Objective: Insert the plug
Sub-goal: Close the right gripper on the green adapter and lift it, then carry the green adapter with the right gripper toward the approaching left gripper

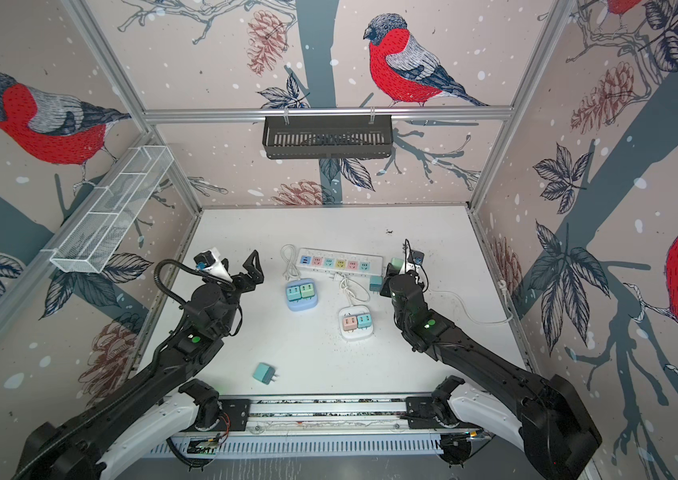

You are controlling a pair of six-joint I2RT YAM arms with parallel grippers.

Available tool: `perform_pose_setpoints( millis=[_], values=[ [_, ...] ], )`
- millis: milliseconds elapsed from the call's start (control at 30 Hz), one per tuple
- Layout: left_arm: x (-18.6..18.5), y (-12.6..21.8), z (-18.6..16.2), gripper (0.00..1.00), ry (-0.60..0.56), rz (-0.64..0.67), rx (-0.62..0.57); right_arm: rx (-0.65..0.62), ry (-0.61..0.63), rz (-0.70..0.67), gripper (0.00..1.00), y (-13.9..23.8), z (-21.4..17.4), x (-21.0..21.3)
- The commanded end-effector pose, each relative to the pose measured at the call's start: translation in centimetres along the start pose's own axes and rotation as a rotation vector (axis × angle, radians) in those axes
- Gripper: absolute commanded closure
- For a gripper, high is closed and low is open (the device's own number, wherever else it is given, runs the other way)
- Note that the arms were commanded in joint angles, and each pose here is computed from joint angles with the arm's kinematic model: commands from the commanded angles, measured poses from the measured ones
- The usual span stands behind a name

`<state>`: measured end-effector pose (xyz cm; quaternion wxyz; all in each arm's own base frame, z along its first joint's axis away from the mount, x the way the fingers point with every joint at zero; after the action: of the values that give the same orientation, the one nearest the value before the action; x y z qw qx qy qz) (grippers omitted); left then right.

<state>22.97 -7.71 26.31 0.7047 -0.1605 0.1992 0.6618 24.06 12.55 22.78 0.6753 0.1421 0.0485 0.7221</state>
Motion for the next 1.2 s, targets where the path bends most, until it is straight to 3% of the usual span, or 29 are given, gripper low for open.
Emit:
perform_pose_setpoints(
  millis=[0, 100, 233, 433, 533, 633, 800, 1033, 1167],
  values=[
    [-0.1, 1.7, -0.8, 0.04, -0.01, -0.095, 0.096, -0.119, 0.062, 0.061, 0.87, 0.7, 2.3, 0.8],
    [-1.2, 3.0, 0.7, 0.03, -0.005, -0.238, 0.002, -0.187, 0.087, 0.046, 0.89, 1.4, 3.5, 0.4],
    [-2.4, 3.0, 2.2, 0.03, 0.032, -0.288, -0.036, -0.274, 0.148, 0.114, 0.89, 2.1, 3.8, 0.6],
    [-3.3, -1.4, 1.9, 0.04, -0.044, -0.187, -0.044, -0.4, 0.255, 0.171, 0.88, 0.5, 3.5, 0.5],
    [-4.4, -3.8, 2.1, 0.07, -0.111, -0.151, -0.024, -0.437, 0.269, 0.152, 0.92, -1.5, 4.2, -0.1],
    [-5.4, -5.1, 2.4, 0.08, -0.156, -0.177, -0.02, -0.445, 0.269, 0.13, 0.94, -3.5, 4.3, -0.6],
    [-5.8, -5.1, 3.0, 0.05, -0.174, -0.177, -0.022, -0.426, 0.378, 0.174, 0.96, -4.9, 4.1, 1.7],
    [-7.0, -4.3, 3.6, 0.06, -0.171, -0.264, 0.054, -0.474, 0.38, 0.236, 0.93, -1.9, 2.1, 3.3],
    [-7.3, -2.9, 4.4, 0.07, -0.149, -0.301, 0.082, -0.436, 0.408, 0.232, 0.95, -2.2, 1.6, 4.3]
  ],
)
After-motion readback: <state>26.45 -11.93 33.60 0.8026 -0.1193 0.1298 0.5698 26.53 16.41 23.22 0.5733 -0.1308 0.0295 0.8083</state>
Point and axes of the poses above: each gripper's point midway between its finger pads, its own y axis back along the fingers, its own x axis along the line the jaws close on, z = x × y, the point moved 8 cm from there along y, back along the fingers, and after that the axes turned 8 degrees about y, right-handed, at the moved point
